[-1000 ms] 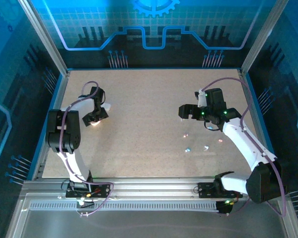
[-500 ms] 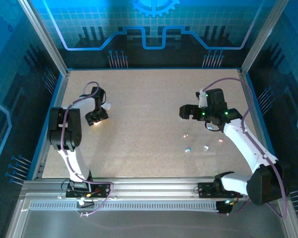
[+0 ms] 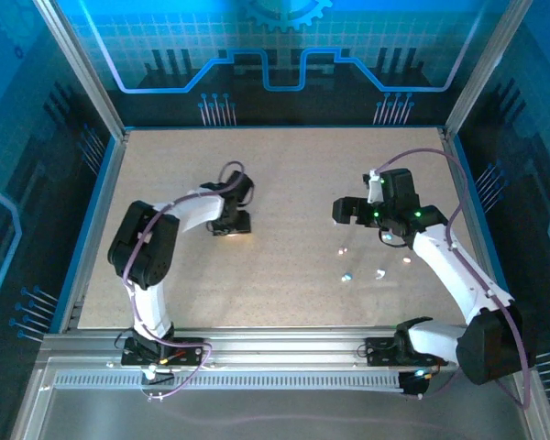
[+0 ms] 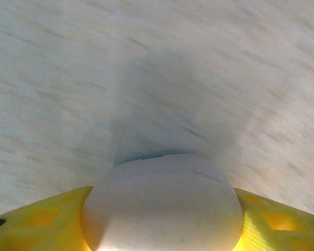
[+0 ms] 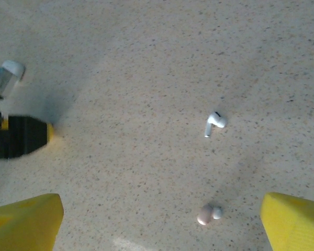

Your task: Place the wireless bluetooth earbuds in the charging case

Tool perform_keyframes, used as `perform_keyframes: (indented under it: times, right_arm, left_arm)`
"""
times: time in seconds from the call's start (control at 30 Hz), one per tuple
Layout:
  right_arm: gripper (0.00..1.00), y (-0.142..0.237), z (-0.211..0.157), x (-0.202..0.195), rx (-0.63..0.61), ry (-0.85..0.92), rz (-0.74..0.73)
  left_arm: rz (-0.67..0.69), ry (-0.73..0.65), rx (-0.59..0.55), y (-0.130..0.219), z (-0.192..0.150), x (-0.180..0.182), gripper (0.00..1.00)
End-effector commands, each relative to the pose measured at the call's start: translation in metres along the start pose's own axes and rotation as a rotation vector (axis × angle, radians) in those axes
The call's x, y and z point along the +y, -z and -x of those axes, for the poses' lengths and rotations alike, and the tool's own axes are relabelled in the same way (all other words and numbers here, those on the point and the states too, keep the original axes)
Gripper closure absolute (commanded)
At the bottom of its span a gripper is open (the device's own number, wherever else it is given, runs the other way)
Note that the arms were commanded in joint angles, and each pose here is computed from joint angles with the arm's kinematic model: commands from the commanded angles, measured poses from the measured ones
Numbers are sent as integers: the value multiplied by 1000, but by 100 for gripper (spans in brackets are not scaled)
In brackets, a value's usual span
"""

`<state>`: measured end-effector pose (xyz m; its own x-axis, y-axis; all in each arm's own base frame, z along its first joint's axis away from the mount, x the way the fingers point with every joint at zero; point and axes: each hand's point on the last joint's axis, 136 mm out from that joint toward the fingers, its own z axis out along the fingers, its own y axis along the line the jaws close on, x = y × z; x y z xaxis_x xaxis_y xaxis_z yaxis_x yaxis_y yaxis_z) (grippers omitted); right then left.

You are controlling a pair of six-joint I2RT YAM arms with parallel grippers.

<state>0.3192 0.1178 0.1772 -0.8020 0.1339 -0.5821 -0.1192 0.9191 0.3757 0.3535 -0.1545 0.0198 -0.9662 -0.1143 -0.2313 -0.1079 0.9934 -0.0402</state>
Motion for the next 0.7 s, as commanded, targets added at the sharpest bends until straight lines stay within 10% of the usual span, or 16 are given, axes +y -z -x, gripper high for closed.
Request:
perform_keyframes:
  times: [0.0, 0.23, 0.67]
  right_arm:
    - [2, -4, -8, -24, 0, -48, -132]
    - [2, -7, -20, -38, -52, -15, -163]
    - [11, -6, -28, -4, -195, 83, 67]
  left_arm:
    - [-80, -116, 55, 1, -25, -52, 40]
    - [-116, -377, 95, -3, -85, -120, 39]
    - [-157, -576, 2, 23, -100, -112, 17]
